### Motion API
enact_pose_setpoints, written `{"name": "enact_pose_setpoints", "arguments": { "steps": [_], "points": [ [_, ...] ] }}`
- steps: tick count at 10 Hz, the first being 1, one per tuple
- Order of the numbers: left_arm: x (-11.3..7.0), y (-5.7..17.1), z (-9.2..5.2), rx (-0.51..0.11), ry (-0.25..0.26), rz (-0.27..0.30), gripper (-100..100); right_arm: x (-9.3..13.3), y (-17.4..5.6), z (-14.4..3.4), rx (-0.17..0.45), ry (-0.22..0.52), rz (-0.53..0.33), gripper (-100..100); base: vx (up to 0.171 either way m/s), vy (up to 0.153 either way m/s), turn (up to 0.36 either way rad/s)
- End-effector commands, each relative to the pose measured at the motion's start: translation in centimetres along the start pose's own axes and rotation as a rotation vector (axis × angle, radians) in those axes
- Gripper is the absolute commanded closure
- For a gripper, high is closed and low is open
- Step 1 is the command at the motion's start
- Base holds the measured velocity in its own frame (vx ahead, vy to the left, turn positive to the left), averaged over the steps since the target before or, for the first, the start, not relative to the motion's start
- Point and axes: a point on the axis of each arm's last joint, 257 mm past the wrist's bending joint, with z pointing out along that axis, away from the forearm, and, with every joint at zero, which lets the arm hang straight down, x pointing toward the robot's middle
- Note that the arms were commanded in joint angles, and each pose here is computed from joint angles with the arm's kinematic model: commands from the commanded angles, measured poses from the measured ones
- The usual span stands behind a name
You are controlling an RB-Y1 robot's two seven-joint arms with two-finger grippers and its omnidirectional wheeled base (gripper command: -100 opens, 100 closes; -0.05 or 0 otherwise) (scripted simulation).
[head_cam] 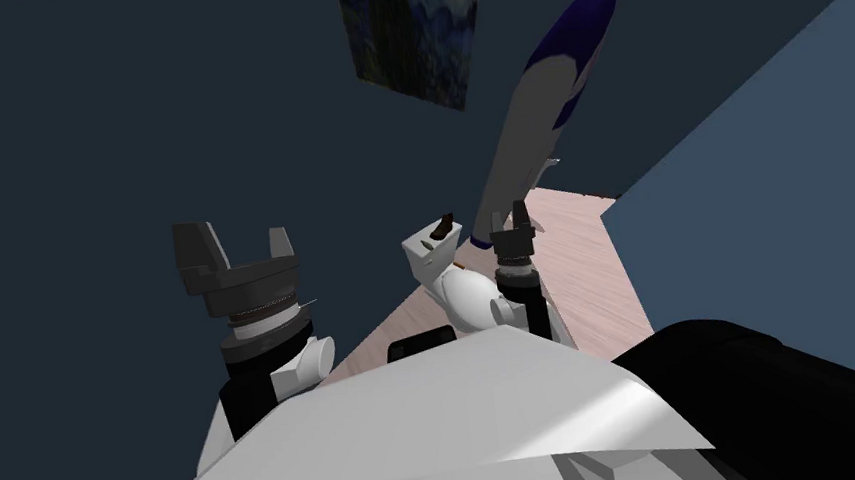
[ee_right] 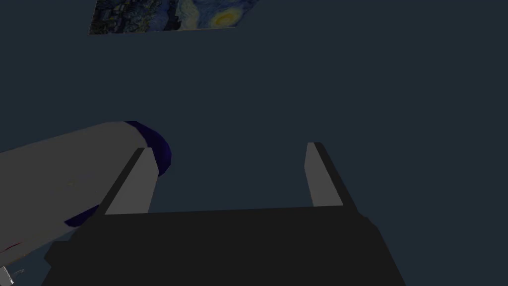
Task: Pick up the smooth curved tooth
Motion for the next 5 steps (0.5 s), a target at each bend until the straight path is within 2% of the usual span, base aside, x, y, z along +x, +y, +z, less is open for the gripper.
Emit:
{"name": "enact_pose_setpoints", "arguments": {
  "steps": [1,5],
  "points": [
    [0.0,0.0,0.0,0.000,0.000,0.000,0,0.4,-0.5,-0.1,0.016,0.042,-0.029,-100,0.009,-0.007,0.089],
    [0.0,0.0,0.0,0.000,0.000,0.000,0,0.9,-2.4,-0.5,0.075,0.129,-0.122,-100,0.021,-0.018,0.130]
  ]
}}
